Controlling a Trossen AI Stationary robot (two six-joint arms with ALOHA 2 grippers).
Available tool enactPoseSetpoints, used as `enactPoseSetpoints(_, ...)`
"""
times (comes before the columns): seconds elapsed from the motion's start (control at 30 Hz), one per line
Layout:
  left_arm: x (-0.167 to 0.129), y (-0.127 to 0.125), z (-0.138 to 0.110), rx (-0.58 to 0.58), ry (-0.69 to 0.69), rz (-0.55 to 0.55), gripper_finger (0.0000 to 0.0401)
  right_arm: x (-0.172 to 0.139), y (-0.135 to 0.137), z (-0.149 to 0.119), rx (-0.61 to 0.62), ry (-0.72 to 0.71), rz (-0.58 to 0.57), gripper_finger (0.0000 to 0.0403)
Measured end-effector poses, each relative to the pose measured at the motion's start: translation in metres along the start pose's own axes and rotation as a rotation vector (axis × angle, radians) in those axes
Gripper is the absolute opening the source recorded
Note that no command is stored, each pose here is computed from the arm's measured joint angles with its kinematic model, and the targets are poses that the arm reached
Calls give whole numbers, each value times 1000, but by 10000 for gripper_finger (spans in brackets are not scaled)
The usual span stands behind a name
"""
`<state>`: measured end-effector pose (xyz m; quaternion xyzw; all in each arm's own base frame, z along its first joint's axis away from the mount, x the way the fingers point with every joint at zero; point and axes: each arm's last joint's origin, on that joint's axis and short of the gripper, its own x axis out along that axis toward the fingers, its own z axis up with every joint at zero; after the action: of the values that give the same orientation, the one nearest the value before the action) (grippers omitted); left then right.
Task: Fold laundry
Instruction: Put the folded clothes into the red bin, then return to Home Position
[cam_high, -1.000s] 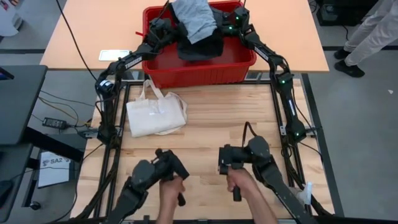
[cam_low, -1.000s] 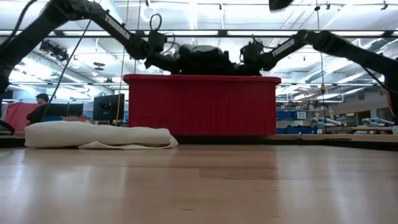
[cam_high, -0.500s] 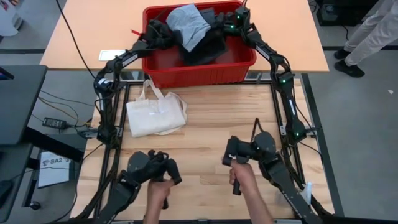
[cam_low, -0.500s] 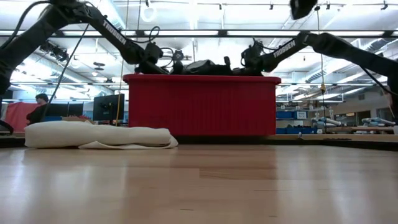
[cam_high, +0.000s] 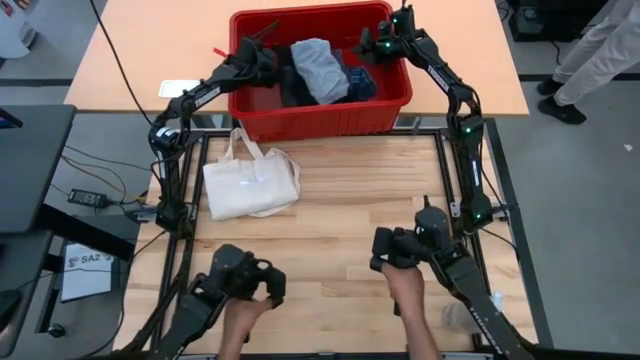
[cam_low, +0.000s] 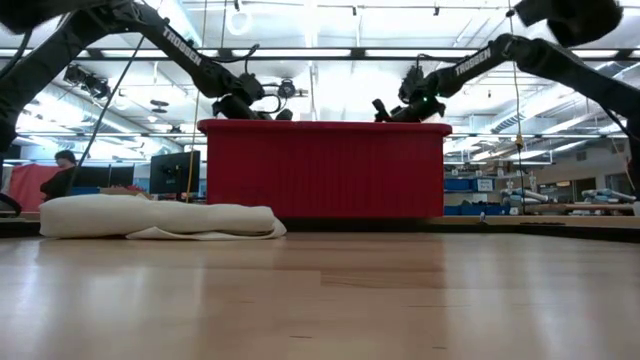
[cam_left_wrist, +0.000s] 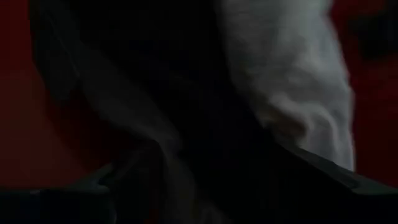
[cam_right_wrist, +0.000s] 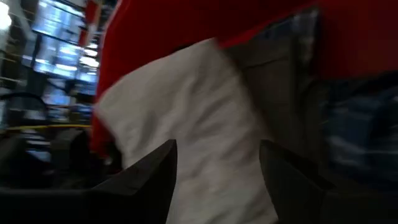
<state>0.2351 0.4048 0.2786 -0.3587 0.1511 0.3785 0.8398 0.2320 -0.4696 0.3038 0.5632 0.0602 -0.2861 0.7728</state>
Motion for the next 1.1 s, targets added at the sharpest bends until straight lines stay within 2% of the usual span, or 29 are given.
enactPoseSetpoints(0.13, -3, 9, -6, 44, 75, 53, 316, -7, 6, -4, -100, -10, -66, 232)
enactPoseSetpoints(0.27, -11, 18, -8, 89, 139, 95, 322, -17, 18, -5, -196, -18, -63, 233)
enactPoseSetpoints(0.37, -17, 19, -5, 111, 117, 140, 321, -25, 30, -6, -236, -39, -47, 233)
enactPoseSetpoints(0.5, -26, 15, 7, 149, 22, 154, 320, -30, 41, -9, -264, -40, -26, 233)
enactPoseSetpoints(0.7, -59, -3, 21, 262, -41, 147, 320, -35, 58, -18, -294, 10, 45, 233)
enactPoseSetpoints(0.87, -109, -29, 36, 345, -155, 111, 320, -48, 85, -28, -420, -4, 86, 233)
enactPoseSetpoints(1.0, -141, -63, 36, 460, -199, -15, 308, -66, 119, -48, -581, 14, 142, 229)
enactPoseSetpoints(1.1, -162, -93, 30, 523, -221, -128, 273, -84, 148, -74, -736, 39, 134, 209)
